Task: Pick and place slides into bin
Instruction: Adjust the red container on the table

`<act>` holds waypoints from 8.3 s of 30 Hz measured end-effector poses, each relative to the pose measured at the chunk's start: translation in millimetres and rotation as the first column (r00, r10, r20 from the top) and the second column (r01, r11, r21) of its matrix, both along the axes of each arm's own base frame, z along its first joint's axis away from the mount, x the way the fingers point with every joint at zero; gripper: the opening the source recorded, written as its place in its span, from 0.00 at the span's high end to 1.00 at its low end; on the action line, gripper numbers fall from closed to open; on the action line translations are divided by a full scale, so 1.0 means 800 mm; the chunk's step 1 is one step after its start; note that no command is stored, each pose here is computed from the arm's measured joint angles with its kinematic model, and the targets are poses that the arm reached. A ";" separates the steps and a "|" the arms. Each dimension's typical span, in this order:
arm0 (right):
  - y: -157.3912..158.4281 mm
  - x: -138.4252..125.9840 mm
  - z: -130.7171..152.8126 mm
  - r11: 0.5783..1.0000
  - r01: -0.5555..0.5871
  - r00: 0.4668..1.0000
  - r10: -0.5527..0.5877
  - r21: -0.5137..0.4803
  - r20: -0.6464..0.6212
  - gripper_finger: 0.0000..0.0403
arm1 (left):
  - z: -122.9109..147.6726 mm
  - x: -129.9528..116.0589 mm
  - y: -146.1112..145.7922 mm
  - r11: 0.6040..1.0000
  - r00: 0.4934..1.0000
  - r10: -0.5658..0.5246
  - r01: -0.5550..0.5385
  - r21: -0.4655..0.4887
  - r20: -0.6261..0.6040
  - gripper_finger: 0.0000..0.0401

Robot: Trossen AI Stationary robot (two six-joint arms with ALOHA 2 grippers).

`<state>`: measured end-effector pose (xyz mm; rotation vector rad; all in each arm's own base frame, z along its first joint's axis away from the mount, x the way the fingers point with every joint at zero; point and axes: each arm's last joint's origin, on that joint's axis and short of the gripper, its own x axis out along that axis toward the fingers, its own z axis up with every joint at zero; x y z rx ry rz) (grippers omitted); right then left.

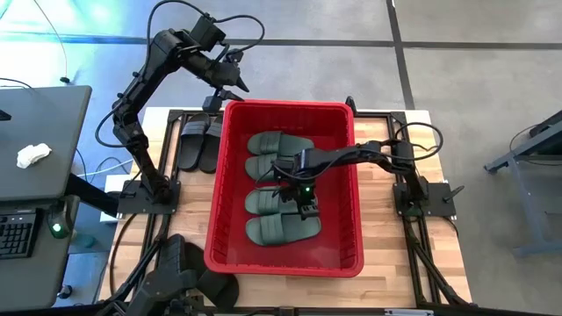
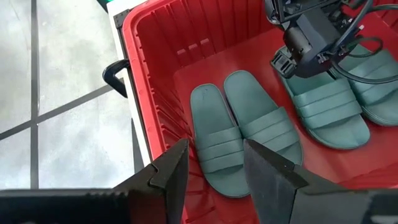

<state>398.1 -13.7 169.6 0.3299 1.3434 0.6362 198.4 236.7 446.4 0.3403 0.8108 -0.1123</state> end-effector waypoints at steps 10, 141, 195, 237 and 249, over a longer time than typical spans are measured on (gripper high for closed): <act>-0.006 0.002 0.001 1.000 -0.003 0.999 0.003 -0.006 0.034 0.58 | 0.000 0.000 0.000 1.000 1.000 -0.001 0.001 0.004 0.002 0.66; 0.044 -0.359 0.326 0.598 0.774 0.059 -0.396 0.209 0.916 1.00 | 0.006 -0.045 -0.082 0.863 0.845 0.486 -0.422 0.279 -0.225 0.66; 0.024 -0.390 0.265 0.525 0.805 -0.011 -0.452 0.276 0.892 1.00 | -0.265 -0.100 -0.087 0.888 0.618 0.460 -0.324 0.327 -0.637 0.66; 0.022 -0.391 0.258 0.492 0.843 0.018 -0.430 0.218 0.902 1.00 | -0.273 -0.079 -0.111 0.935 0.940 0.086 -0.191 -0.300 -0.330 0.66; 0.022 -0.391 0.258 0.491 0.843 0.017 -0.433 0.220 0.901 1.00 | -0.271 -0.028 -0.126 0.932 0.994 -0.043 0.004 -0.362 -0.100 0.66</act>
